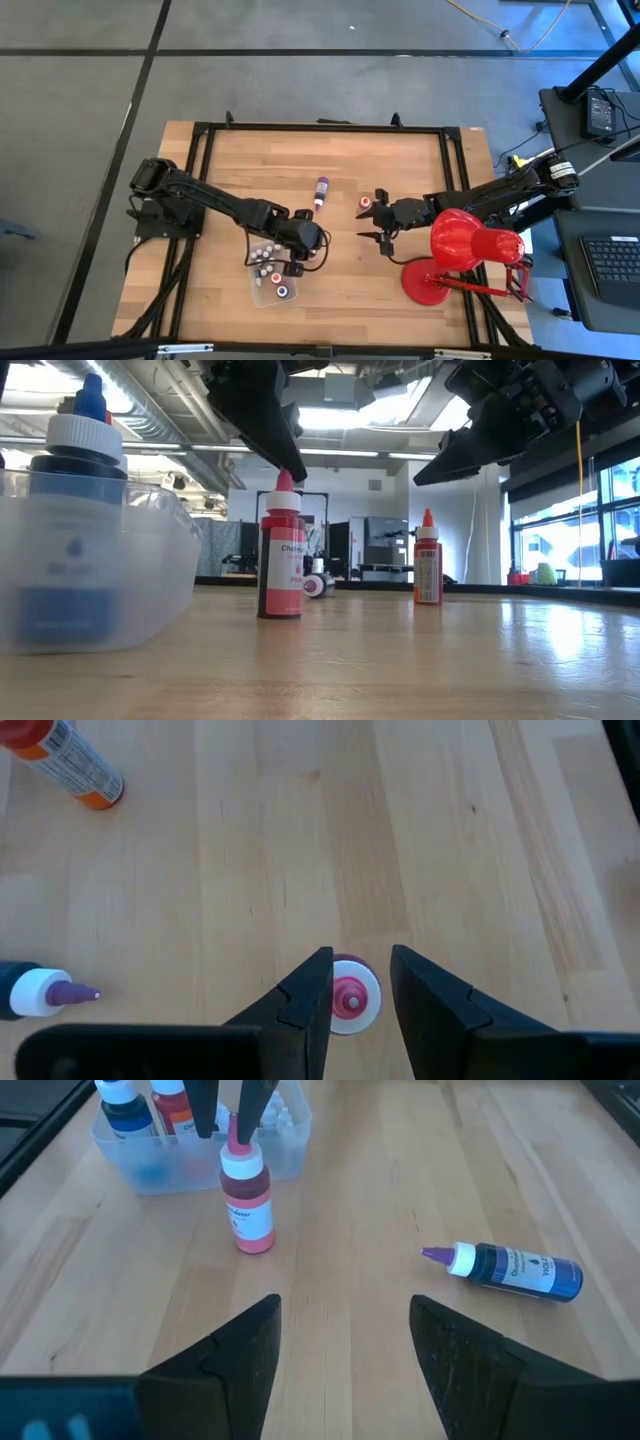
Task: Pick & Place food coloring
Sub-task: Put the large pink food coloring bottle into the bin
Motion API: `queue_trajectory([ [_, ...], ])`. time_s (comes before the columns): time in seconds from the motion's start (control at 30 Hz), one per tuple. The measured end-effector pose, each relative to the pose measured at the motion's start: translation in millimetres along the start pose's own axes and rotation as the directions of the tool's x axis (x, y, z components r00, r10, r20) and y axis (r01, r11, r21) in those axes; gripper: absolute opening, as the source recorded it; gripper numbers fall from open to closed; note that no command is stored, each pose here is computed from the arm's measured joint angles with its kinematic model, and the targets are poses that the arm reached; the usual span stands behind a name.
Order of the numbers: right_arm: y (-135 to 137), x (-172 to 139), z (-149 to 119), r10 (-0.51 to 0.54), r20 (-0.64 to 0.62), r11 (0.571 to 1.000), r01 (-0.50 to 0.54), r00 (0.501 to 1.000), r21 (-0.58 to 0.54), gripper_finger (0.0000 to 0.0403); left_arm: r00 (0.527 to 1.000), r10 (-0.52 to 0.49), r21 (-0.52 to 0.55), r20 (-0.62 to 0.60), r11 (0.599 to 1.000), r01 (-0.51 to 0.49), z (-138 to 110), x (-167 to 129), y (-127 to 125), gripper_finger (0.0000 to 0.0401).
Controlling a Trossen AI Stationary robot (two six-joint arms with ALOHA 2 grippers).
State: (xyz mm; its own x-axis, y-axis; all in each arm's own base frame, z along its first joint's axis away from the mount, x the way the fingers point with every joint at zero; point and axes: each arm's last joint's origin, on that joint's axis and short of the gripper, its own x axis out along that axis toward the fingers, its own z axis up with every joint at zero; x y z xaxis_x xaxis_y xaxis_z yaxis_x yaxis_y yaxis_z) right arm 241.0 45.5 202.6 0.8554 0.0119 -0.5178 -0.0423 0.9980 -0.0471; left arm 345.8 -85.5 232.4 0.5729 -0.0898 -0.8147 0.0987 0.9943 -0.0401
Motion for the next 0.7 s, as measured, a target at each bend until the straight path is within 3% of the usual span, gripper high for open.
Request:
queue_trajectory([
  [0.37,0.0,0.0,0.0,0.0,0.0,1.0,0.0,1.0,-0.001,0.0223,1.0,0.001,-0.037,0.0,0.999,-0.001,0.0,0.0,0.0,0.0115],
  [0.7,0.0,0.0,0.0,0.0,-0.001,1.0,0.0,1.0,-0.001,0.0223,0.999,0.04,-0.08,-0.005,0.996,-0.041,-0.9,0.0,1.3,0.0193],
])
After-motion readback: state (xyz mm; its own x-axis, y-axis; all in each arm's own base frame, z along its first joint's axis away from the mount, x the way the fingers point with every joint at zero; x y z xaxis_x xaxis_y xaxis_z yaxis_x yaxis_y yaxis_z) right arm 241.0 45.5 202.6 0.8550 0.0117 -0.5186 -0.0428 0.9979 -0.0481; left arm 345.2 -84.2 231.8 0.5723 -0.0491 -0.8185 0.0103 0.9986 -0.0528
